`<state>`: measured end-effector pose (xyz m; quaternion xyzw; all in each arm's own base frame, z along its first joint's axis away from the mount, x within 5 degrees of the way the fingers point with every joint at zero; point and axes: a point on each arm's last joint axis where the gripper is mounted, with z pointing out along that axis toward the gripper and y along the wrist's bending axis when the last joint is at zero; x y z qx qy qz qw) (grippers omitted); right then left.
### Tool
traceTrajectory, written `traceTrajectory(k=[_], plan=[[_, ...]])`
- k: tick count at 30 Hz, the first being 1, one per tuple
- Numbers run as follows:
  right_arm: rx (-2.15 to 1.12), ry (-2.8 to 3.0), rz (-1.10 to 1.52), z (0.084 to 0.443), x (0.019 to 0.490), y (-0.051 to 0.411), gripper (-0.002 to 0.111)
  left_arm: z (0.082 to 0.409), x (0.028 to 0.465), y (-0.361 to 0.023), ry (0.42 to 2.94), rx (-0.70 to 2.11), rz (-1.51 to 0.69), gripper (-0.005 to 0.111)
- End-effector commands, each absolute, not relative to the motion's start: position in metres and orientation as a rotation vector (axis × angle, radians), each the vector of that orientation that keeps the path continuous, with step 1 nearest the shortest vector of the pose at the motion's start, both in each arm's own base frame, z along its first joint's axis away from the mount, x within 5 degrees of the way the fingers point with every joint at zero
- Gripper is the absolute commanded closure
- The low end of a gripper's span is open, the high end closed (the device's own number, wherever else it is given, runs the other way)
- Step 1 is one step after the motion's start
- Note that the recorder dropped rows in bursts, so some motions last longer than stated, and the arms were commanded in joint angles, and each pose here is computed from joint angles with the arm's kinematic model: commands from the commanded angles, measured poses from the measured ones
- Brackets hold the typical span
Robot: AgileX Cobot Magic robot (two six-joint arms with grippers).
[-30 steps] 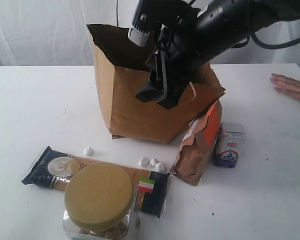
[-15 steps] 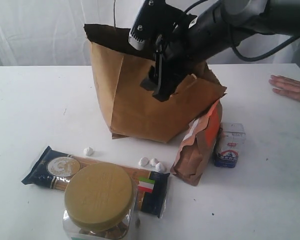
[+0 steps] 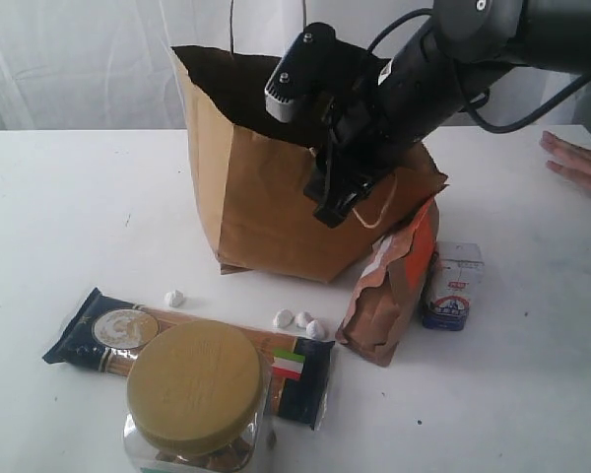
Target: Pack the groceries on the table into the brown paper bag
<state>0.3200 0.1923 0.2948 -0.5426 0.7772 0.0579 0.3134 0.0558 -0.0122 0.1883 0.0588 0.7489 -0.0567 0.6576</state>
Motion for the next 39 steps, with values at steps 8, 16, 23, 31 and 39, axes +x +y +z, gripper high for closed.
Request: traceTrajectory(k=[8, 16, 23, 31, 39], plan=[[-1.307, 1.929, 0.116, 0.317, 0.324, 0.192, 0.108, 0.183, 0.055, -0.014, 1.736, 0.149, -0.152, 0.107], [-1.188, 1.818, 0.100, 0.339, 0.329, 0.193, 0.108, 0.183, 0.055, -0.014, 1.736, 0.149, -0.152, 0.107], [-1.130, 1.762, 0.082, 0.347, 0.333, 0.194, 0.108, 0.183, 0.055, -0.014, 1.736, 0.149, -0.152, 0.107], [-1.120, 1.762, 0.108, 0.354, 0.333, 0.195, 0.108, 0.183, 0.055, -0.014, 1.736, 0.149, -0.152, 0.107], [-1.261, 1.901, 0.174, 0.339, 0.321, 0.195, 0.108, 0.183, 0.055, -0.014, 1.736, 0.149, -0.152, 0.107]])
